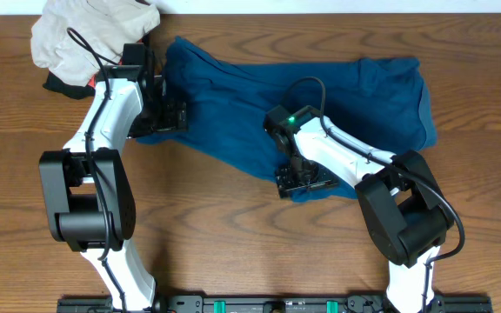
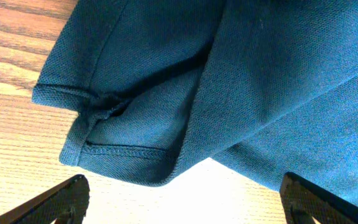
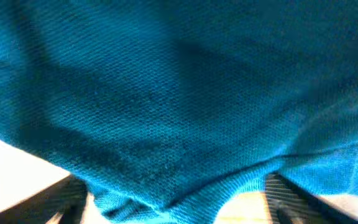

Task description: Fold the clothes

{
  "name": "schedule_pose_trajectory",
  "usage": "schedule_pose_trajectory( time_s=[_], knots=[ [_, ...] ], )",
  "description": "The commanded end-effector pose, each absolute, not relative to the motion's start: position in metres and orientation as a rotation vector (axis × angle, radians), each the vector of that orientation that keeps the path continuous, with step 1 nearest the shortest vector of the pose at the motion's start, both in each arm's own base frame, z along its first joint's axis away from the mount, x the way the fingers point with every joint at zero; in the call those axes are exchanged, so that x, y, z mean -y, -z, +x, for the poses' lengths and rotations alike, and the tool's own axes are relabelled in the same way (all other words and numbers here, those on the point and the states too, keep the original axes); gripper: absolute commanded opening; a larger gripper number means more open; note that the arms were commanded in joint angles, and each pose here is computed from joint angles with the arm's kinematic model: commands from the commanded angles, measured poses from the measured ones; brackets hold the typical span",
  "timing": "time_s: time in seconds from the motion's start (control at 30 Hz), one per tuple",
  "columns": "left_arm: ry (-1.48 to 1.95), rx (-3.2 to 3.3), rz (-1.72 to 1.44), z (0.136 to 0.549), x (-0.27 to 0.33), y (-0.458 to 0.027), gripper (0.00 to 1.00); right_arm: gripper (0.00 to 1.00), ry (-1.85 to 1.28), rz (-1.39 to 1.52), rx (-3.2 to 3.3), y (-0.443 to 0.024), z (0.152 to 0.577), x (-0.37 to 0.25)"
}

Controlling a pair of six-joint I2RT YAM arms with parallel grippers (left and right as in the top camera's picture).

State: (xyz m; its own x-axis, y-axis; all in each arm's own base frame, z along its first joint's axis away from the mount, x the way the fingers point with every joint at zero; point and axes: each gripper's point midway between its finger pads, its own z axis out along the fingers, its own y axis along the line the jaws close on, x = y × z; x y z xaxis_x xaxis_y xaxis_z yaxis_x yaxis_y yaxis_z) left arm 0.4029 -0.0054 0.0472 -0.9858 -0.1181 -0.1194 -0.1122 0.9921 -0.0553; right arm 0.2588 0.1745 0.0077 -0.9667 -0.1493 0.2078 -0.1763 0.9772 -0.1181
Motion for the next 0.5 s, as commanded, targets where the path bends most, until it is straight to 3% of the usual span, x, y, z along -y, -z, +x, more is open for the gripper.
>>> schedule_pose_trajectory(
  time_s=[0.0,0.1,0.13,0.47],
  knots=[
    [0.042,-3.028,-0.153,0.4,0.002,-0.043,0.98,0.61,-0.244,0.227,2.922,-0.006,0.257,-0.169],
    [0.042,-3.028,-0.153,0.4,0.002,-0.043,0.98,0.34,-0.268,0.225,2.909,-0.007,0.255,-0.166],
    [0.042,-3.027,-0.153,0.4,0.002,-0.043,0.98,0.3,-0.3,0.207,2.906,-0.008,0.254,-0.162],
    [0.042,-3.029,-0.153,0.4,0.002,-0.043,0.98,0.14,-0.578,0.133,2.835,-0.052,0.239,-0.119]
  ],
)
